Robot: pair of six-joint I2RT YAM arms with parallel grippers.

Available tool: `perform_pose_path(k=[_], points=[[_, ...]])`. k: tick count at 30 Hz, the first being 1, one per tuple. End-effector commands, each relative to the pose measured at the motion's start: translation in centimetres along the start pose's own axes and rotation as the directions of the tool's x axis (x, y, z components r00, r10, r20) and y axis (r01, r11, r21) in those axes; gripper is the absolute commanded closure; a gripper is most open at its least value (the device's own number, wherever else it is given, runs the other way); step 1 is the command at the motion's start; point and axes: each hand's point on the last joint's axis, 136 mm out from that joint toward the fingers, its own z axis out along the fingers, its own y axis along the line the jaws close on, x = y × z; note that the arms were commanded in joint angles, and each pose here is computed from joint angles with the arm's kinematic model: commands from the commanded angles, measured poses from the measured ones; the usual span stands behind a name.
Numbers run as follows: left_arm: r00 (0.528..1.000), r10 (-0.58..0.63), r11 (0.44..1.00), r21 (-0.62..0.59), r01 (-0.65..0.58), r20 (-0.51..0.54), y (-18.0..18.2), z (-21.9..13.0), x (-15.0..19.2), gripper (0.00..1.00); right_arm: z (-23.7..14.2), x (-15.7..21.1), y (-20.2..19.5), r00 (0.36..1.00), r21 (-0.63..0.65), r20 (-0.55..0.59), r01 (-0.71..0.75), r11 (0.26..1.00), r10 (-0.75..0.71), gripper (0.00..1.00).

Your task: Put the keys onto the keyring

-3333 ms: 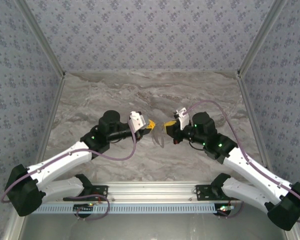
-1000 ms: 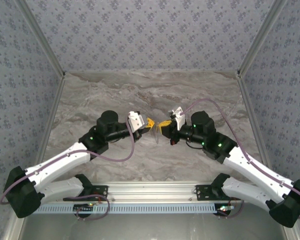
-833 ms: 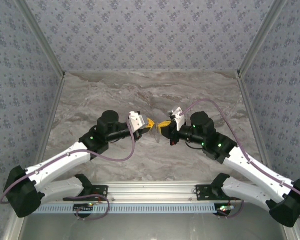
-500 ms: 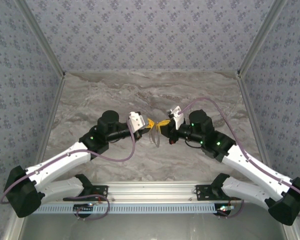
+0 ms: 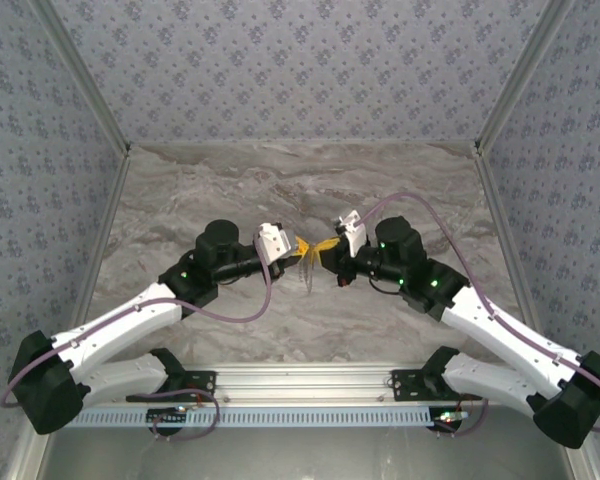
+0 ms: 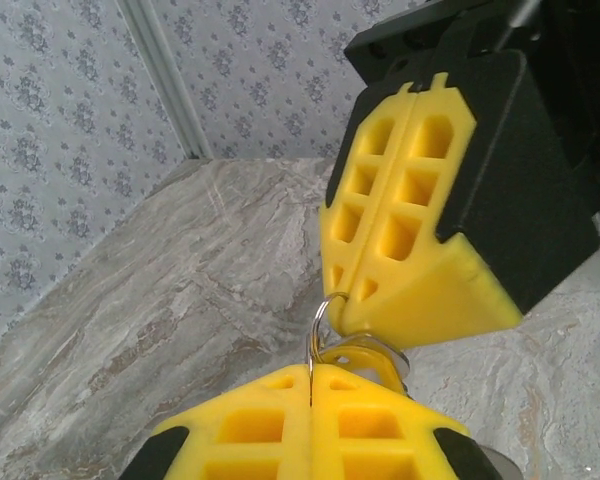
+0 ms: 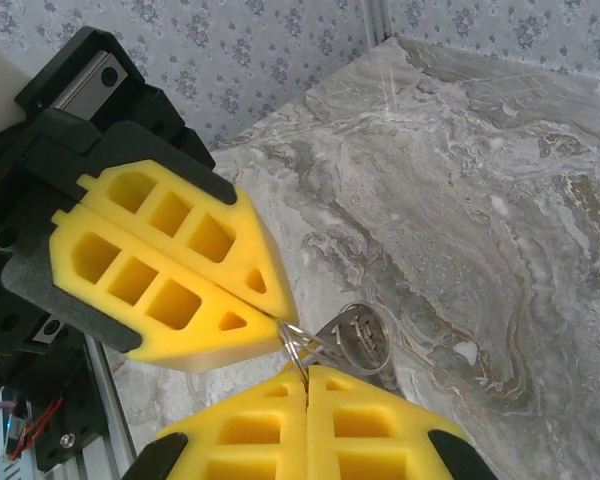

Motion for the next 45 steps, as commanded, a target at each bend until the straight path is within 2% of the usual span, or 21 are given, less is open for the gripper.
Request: perform_pose_path(k=[1, 10, 26, 32, 33, 35, 37, 45], points=[[0.993, 0.054, 0.998, 0.009, -0.055, 0.103, -0.2, -0.4, -3.2, 1.00, -0.5, -0.8, -0.3, 1.000, -0.023, 0.027, -0.016, 1.000, 0.016, 1.00], [0.988, 0.043, 0.999, -0.001, -0.043, 0.150, -0.1, -0.7, -4.2, 1.00, -0.6, -0.2, -1.2, 0.997, -0.054, 0.032, -0.073, 0.996, 0.075, 1.00], [0.971, -0.001, 1.000, -0.018, 0.005, 0.241, 0.7, -0.5, -6.2, 1.00, 0.2, 0.5, 1.3, 0.993, -0.280, -0.049, -0.120, 0.953, 0.111, 1.00], [0.970, -0.022, 1.000, -0.016, 0.027, 0.242, 0.8, -0.3, -6.2, 1.00, 0.4, 0.9, 0.5, 0.988, -0.261, -0.050, -0.157, 0.953, 0.149, 1.00], [0.970, -0.024, 0.999, -0.018, 0.029, 0.242, 0.9, -0.3, -6.2, 1.00, 0.3, 0.8, 0.0, 0.986, -0.247, -0.042, -0.167, 0.954, 0.162, 0.97], [0.970, -0.032, 0.999, -0.022, 0.039, 0.240, 1.0, -0.3, -6.1, 1.00, 0.0, 0.9, -0.8, 0.982, -0.224, -0.030, -0.189, 0.956, 0.187, 0.78], [0.969, -0.038, 0.998, -0.030, 0.047, 0.245, 1.1, -0.3, -6.2, 1.00, -0.5, 1.2, -1.5, 0.978, -0.200, -0.020, -0.210, 0.957, 0.210, 0.66], [0.964, -0.067, 0.996, -0.044, 0.081, 0.258, 1.5, -0.3, -6.3, 1.00, -3.0, 0.5, -4.5, 0.946, -0.106, 0.114, -0.292, 0.950, 0.304, 0.63]])
